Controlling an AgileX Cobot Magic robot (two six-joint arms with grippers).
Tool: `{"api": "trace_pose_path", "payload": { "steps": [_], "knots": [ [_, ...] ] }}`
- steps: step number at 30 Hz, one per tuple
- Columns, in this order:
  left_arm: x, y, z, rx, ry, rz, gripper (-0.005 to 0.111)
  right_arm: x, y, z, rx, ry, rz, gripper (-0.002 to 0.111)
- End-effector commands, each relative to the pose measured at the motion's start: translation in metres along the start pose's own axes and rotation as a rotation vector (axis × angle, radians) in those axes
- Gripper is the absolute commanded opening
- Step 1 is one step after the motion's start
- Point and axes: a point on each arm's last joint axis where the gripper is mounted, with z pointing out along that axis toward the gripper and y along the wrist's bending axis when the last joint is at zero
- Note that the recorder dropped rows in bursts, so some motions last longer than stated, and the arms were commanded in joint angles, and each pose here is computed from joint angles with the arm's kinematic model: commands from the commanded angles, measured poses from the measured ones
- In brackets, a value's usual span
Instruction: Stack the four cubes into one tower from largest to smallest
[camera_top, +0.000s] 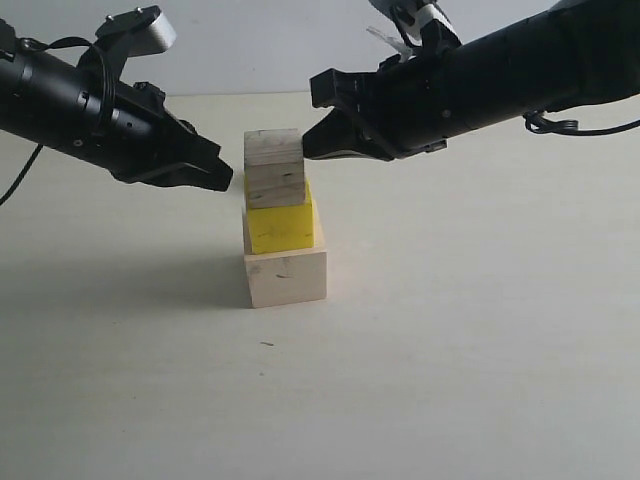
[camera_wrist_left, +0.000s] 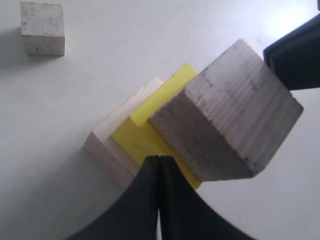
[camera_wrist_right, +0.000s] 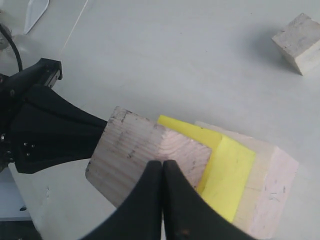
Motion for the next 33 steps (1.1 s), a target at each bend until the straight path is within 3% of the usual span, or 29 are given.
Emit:
{"api": "trace_pose_path", "payload": {
  "steps": [1,33],
  "knots": [
    [-0.002,-0.003,-0.002,0.002,-0.013,-0.003,0.000,-0.001,0.002,-0.001,-0.010,-0.005,-0.021,0.000],
    [-0.001,-0.004,-0.002,0.013,-0.010,-0.012,0.000,0.000,-0.008,0.010,-0.003,-0.016,-0.052,0.000]
  ]
}}
